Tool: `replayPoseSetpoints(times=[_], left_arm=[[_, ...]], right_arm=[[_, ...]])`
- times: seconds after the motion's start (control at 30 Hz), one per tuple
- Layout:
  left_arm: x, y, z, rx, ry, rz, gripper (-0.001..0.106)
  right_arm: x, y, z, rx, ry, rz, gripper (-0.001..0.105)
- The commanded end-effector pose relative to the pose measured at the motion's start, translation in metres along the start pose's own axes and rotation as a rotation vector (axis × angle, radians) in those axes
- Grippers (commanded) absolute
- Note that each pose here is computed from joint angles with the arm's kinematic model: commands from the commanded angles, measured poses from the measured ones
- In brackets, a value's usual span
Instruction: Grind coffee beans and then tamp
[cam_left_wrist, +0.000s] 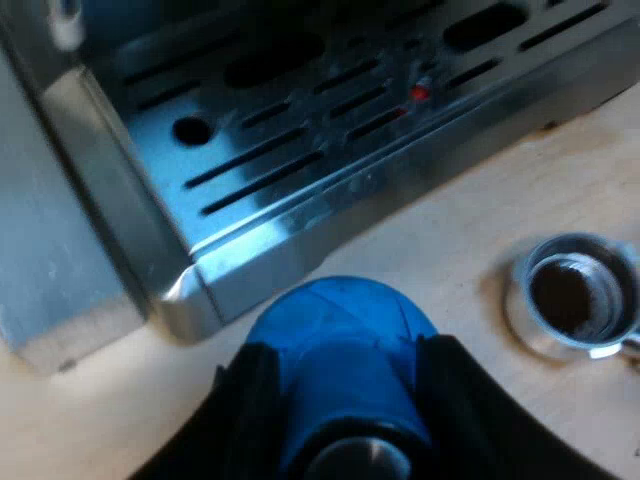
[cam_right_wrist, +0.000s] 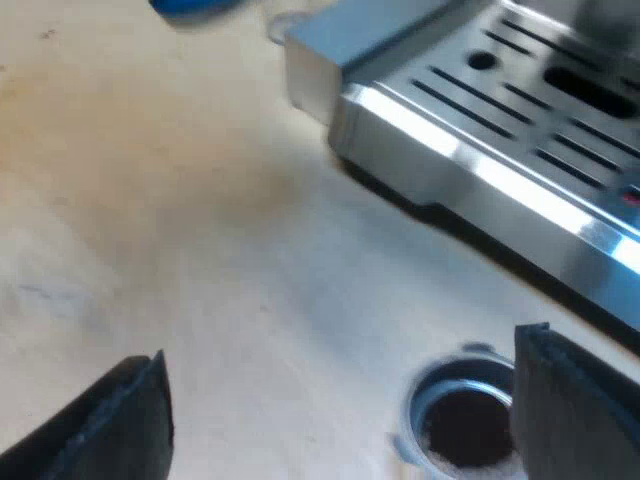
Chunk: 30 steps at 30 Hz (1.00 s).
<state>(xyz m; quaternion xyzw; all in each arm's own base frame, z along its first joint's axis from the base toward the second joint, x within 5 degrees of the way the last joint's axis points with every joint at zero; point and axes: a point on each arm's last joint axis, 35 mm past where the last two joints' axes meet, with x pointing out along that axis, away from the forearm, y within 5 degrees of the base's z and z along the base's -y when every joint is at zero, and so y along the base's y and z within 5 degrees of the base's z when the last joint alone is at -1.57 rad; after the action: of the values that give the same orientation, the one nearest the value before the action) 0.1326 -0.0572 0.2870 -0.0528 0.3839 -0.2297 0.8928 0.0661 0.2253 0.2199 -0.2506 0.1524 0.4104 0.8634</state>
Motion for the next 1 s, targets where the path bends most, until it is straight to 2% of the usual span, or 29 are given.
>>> replayPoseSetpoints(times=[0.03, 0.07, 0.2, 0.27, 0.4, 0.5, 0.67, 0.77, 0.87, 1.0], left_arm=[[-0.008, -0.01, 0.009, 0.038, -0.031, -0.045, 0.0], [-0.011, -0.016, 0.012, 0.06, -0.038, -0.067, 0.0], [-0.014, -0.022, 0.016, 0.083, -0.047, -0.087, 0.0], [-0.016, -0.023, 0.018, 0.084, -0.053, -0.096, 0.0], [-0.017, -0.026, 0.019, 0.095, -0.05, -0.123, 0.0], [-0.013, -0.032, 0.017, 0.12, -0.025, -0.152, 0.0], [0.005, -0.043, 0.017, 0.157, 0.064, -0.188, 0.0], [0.013, -0.047, 0.02, 0.173, 0.096, -0.197, 0.0], [0.026, -0.055, 0.025, 0.231, 0.142, -0.21, 0.0], [0.038, -0.059, 0.028, 0.236, 0.183, -0.21, 0.0]], right_arm=[[-0.006, -0.004, -0.013, 0.001, 0.013, -0.054, 0.07], [-0.009, -0.005, -0.02, -0.002, 0.019, -0.061, 0.07], [-0.013, -0.007, -0.033, -0.003, 0.027, -0.061, 0.07], [-0.016, -0.008, -0.042, 0.033, 0.028, -0.064, 0.07], [-0.018, -0.008, -0.056, 0.059, 0.02, -0.075, 0.07], [-0.018, -0.008, -0.063, 0.064, 0.012, -0.078, 0.07], [-0.018, -0.006, -0.086, 0.064, 0.011, -0.073, 0.07], [-0.018, -0.005, -0.091, 0.066, 0.006, -0.052, 0.07], [-0.019, -0.004, -0.099, 0.058, 0.02, -0.046, 0.07], [-0.019, -0.004, -0.101, 0.055, 0.027, -0.046, 0.07]])
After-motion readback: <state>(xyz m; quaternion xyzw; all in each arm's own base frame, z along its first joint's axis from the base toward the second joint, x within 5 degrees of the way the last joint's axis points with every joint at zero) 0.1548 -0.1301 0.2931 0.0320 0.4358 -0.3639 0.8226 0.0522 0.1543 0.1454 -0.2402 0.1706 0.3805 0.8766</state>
